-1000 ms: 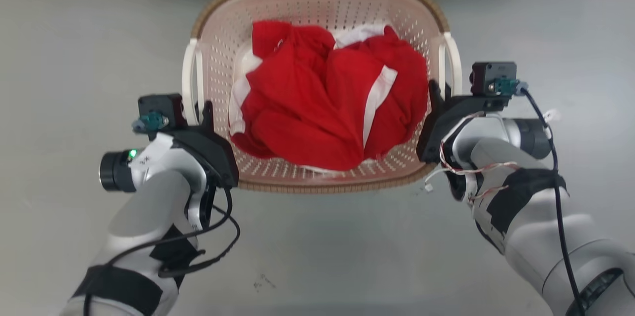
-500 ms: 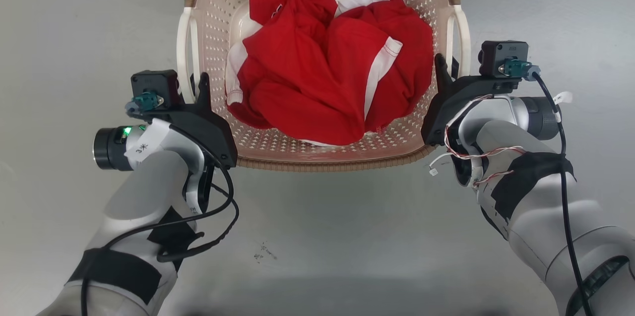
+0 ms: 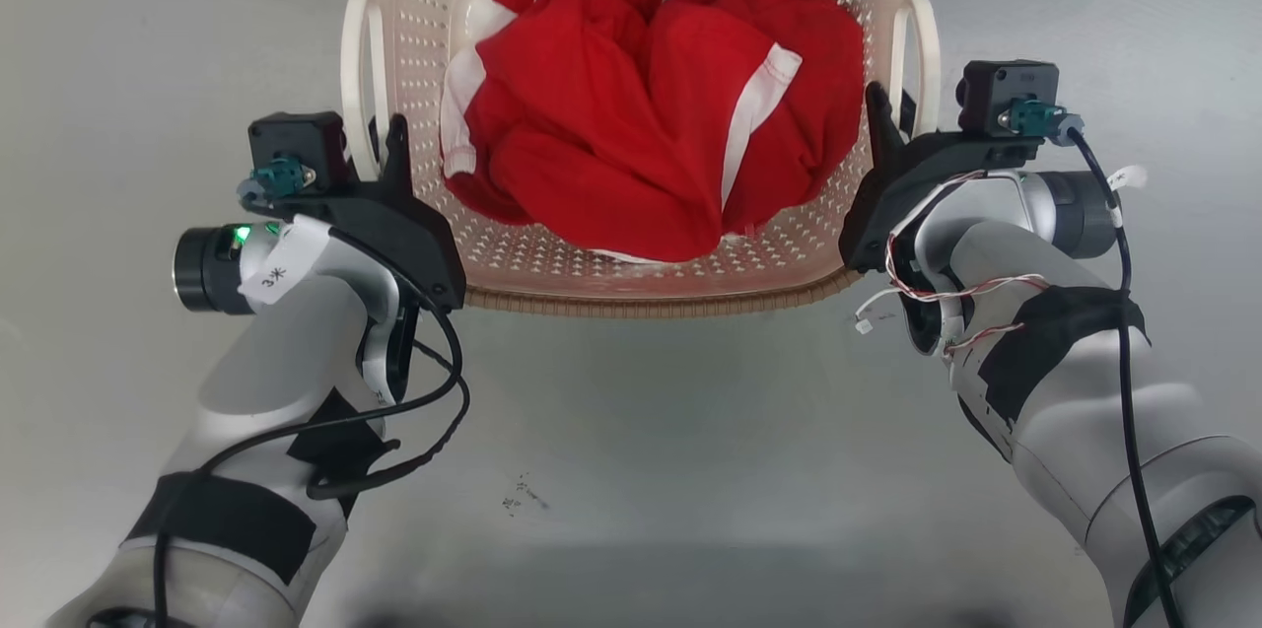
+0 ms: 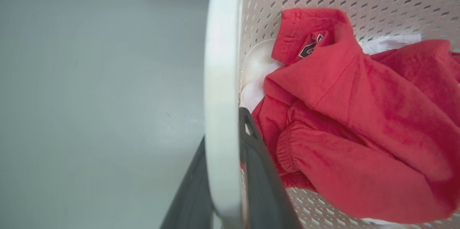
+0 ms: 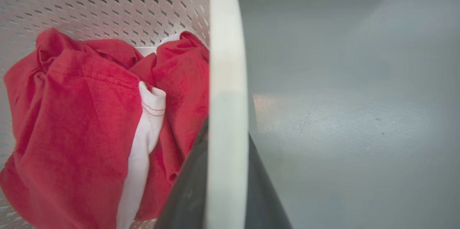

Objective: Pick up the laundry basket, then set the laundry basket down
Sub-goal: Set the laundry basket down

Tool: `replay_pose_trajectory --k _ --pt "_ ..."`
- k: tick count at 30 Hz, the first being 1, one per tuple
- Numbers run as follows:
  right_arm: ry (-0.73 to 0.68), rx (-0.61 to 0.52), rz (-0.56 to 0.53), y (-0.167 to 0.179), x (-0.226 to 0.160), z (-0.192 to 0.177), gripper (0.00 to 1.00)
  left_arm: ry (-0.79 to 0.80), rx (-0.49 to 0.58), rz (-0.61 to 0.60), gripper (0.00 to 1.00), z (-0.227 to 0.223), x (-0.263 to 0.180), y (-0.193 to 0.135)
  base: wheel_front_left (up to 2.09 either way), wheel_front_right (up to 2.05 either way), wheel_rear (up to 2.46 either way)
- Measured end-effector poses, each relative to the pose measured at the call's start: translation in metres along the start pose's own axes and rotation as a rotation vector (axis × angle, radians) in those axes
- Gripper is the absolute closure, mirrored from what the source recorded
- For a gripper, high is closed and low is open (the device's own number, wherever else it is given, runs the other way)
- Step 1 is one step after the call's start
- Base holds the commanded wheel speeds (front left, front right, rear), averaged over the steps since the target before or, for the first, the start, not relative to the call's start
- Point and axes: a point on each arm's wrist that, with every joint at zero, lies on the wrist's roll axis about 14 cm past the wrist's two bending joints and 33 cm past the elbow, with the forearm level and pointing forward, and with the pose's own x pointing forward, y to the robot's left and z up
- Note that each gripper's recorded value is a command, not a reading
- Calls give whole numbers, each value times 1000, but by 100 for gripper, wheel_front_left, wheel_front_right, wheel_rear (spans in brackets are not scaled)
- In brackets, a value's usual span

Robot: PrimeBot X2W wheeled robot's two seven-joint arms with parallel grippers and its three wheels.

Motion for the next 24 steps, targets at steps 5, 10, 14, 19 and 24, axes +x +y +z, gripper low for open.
replay_pose_trajectory --k 5,10,14,19,24 --pt "-7 1 -3 -1 1 -1 80 -4 9 0 100 0 2 0 0 0 0" --pt "-7 1 -4 -1 0 -1 0 -6 22 3 0 -1 1 1 0 0 0" --pt "-14 -1 -4 0 -1 2 0 -17 29 7 0 6 0 3 0 0 0" --pt "-35 -6 -3 2 -6 10 0 -34 32 17 0 14 -5 6 0 0 0" --pt "-59 -11 -4 4 -13 20 0 -62 32 21 0 26 -11 6 0 0 0"
